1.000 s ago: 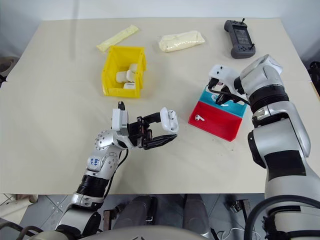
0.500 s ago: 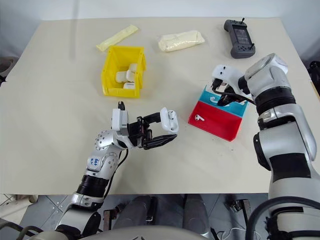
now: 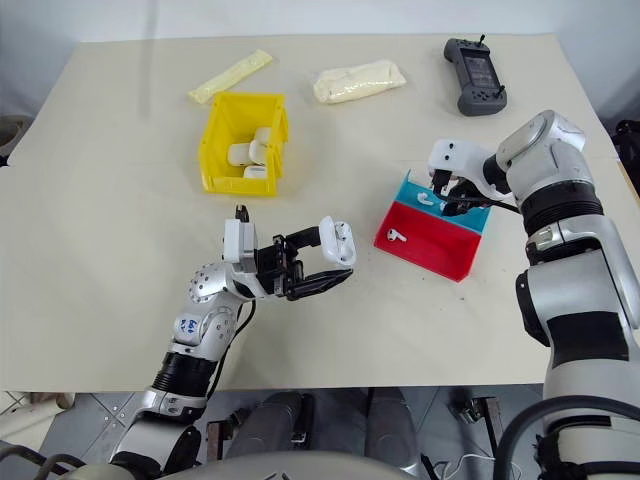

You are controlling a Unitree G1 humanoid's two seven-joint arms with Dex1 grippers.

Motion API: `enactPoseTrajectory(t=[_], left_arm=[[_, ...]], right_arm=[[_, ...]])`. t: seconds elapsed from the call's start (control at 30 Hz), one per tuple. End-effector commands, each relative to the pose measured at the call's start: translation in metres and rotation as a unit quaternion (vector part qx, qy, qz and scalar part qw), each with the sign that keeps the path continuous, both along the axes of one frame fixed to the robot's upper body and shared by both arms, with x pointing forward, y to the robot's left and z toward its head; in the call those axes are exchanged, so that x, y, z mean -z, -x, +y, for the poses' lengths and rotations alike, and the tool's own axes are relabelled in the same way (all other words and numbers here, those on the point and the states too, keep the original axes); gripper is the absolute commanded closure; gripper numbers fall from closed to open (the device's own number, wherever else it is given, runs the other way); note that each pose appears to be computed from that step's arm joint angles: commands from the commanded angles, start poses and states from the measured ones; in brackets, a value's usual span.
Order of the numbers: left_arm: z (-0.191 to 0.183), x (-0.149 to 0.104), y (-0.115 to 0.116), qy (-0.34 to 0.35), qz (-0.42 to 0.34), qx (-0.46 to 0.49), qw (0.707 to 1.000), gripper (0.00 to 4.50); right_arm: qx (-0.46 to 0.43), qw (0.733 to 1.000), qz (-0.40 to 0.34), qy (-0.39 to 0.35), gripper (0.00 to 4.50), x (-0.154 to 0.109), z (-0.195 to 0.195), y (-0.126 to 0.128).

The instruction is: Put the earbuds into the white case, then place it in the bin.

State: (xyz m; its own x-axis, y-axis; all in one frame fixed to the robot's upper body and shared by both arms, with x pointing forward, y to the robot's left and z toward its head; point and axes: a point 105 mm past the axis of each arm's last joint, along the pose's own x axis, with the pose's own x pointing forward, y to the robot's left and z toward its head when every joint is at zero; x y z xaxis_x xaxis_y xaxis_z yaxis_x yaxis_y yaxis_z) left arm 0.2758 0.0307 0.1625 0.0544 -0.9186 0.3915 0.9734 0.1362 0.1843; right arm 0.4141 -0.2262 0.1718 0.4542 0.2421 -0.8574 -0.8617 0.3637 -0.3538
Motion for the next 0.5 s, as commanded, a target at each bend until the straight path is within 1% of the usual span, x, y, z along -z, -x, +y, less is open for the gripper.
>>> enactPoseTrajectory(t=[0.03,0.5], left_arm=[[0.0001,-0.0094,0.0052,0.008,-0.021,0.002,1.0,1.75],[0.0015,-0.0106,0.0051,0.006,-0.021,-0.001,1.0,1.75]], right_arm=[[0.001,1.0,0.002,0.006,3.16,0.0024,-0.0065,0.0017],[-0.026,1.0,-0.005,0.001,3.16,0.0075,0.0019,-0.0002]])
